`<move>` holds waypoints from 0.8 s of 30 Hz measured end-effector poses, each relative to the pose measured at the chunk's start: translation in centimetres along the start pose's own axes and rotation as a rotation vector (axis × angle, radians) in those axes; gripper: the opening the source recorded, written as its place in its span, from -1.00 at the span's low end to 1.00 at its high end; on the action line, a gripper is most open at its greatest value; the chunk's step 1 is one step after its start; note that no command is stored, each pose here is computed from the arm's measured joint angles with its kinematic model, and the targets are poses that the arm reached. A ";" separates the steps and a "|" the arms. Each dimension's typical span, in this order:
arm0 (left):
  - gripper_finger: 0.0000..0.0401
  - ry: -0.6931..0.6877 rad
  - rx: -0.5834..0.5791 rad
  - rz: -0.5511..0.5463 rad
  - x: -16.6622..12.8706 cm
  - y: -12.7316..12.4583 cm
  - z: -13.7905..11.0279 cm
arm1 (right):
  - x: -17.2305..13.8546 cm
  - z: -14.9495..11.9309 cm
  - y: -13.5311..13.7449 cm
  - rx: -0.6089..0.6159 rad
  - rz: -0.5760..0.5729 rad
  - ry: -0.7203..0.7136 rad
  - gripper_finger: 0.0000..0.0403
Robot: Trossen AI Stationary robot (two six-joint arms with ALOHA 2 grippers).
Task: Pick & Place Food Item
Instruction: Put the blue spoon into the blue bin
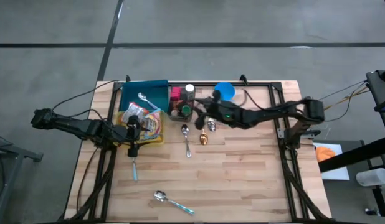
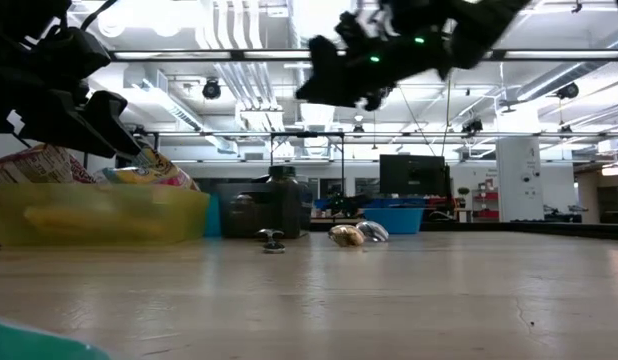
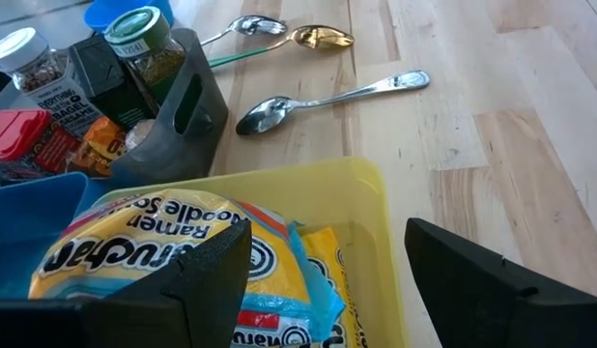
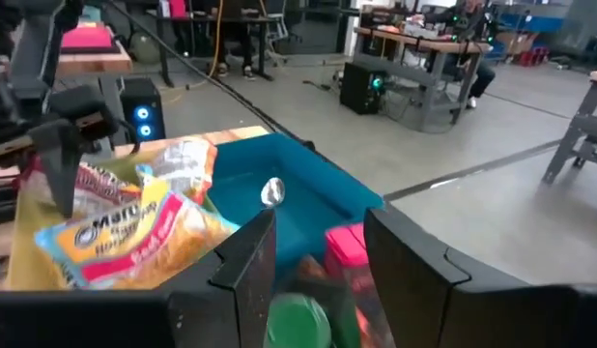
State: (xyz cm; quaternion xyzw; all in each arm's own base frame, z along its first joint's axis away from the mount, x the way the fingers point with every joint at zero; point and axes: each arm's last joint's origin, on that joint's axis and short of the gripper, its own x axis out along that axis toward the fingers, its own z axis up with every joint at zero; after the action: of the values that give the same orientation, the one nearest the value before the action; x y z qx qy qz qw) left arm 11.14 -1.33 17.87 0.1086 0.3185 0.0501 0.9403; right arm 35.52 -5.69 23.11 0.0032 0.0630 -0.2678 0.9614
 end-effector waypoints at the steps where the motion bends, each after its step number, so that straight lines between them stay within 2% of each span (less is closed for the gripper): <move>1: 0.35 0.001 0.000 0.000 0.0 0.0 0.0 | -0.8 -0.4 -0.3 0.002 0.004 -0.006 -0.22; 13: 0.35 0.001 0.000 0.000 0.0 0.0 0.0 | -11.0 -4.2 -3.9 -0.068 0.133 -0.126 -0.22; 18: 0.35 0.001 0.000 0.000 0.0 0.0 0.0 | -14.6 -4.9 -5.6 -0.030 0.126 -0.198 -0.22; 24: 0.35 0.001 0.001 0.000 0.0 0.0 0.0 | -17.3 -5.7 -7.0 -0.056 0.116 -0.267 -0.22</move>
State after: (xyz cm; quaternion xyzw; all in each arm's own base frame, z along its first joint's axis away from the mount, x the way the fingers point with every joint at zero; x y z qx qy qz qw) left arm 11.13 -1.33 17.86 0.1089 0.3189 0.0499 0.9402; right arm 16.54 -2.53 19.74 -0.0555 -0.0581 -0.2082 0.9748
